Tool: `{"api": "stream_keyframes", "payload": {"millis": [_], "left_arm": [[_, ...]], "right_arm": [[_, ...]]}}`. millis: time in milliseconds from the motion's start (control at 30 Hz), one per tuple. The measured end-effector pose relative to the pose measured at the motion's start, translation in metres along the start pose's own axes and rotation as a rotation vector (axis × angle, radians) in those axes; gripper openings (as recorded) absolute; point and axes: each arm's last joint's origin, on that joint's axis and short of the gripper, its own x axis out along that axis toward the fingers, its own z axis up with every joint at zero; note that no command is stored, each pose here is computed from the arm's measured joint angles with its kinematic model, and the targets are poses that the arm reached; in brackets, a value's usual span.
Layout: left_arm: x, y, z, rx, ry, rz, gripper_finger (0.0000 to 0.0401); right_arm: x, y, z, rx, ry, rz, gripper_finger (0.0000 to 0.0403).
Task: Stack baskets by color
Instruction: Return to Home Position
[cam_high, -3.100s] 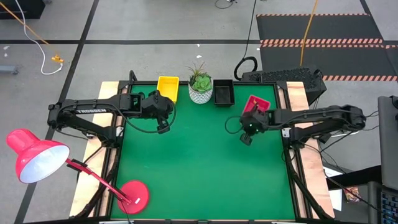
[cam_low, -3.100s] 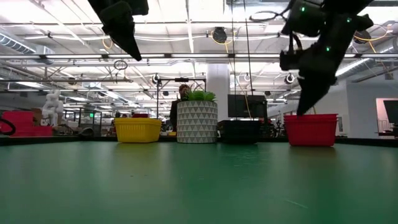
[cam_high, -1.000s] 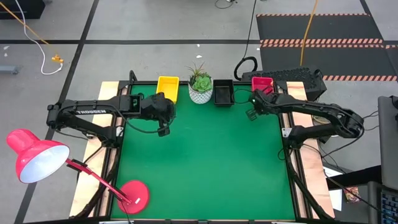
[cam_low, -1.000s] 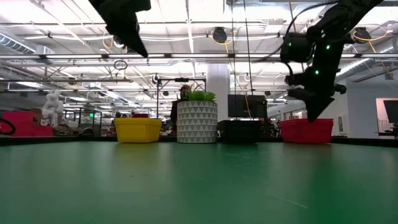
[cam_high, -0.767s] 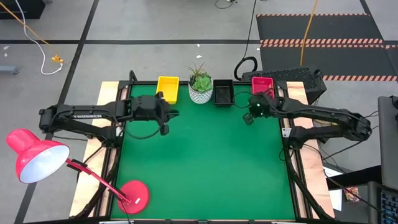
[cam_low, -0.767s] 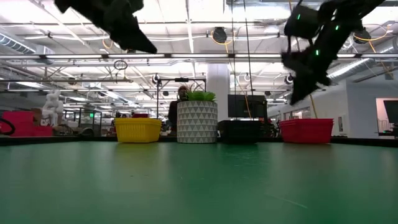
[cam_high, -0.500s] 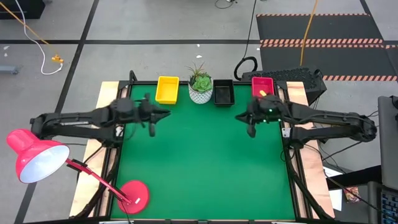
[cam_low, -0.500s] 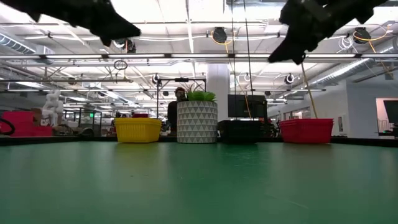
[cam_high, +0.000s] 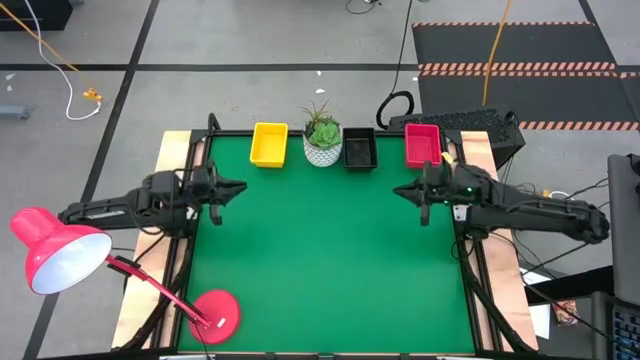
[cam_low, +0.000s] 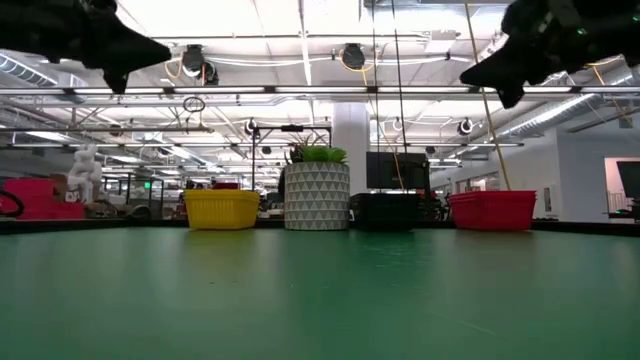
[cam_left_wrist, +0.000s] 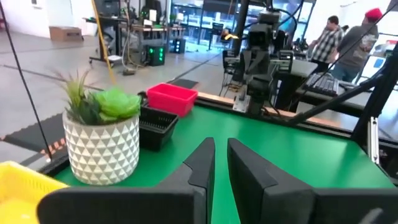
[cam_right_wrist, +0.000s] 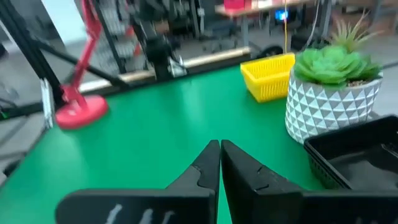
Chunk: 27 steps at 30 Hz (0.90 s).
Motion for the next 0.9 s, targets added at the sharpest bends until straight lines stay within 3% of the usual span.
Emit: {"api": "stream_keyframes", "payload": {"millis": [500,667,767,900], "left_arm": [[0.008,0.003,-0.069,-0.074,0.010,-0.022,0.0043],[0.008,0.004,-0.078,-0.041,0.023,-0.029,0.0006],[0.007,0.002,-0.077,-0.020,0.020,-0.083,0.0008],[0.006,0.003,-0.081,-0.008,0.063,-0.080,0.0003]], "right_arm": [[-0.019,-0.005,-0.047,0.032,-0.143,0.023,0.0011],[-0.019,-0.007,-0.061,0.024,-0.151,0.024,0.0011],[-0.016,-0.010,-0.074,0.025,-0.151,0.025,0.0011],[-0.019,-0.008,-0.068,0.014,-0.256,0.043,0.0011]]}}
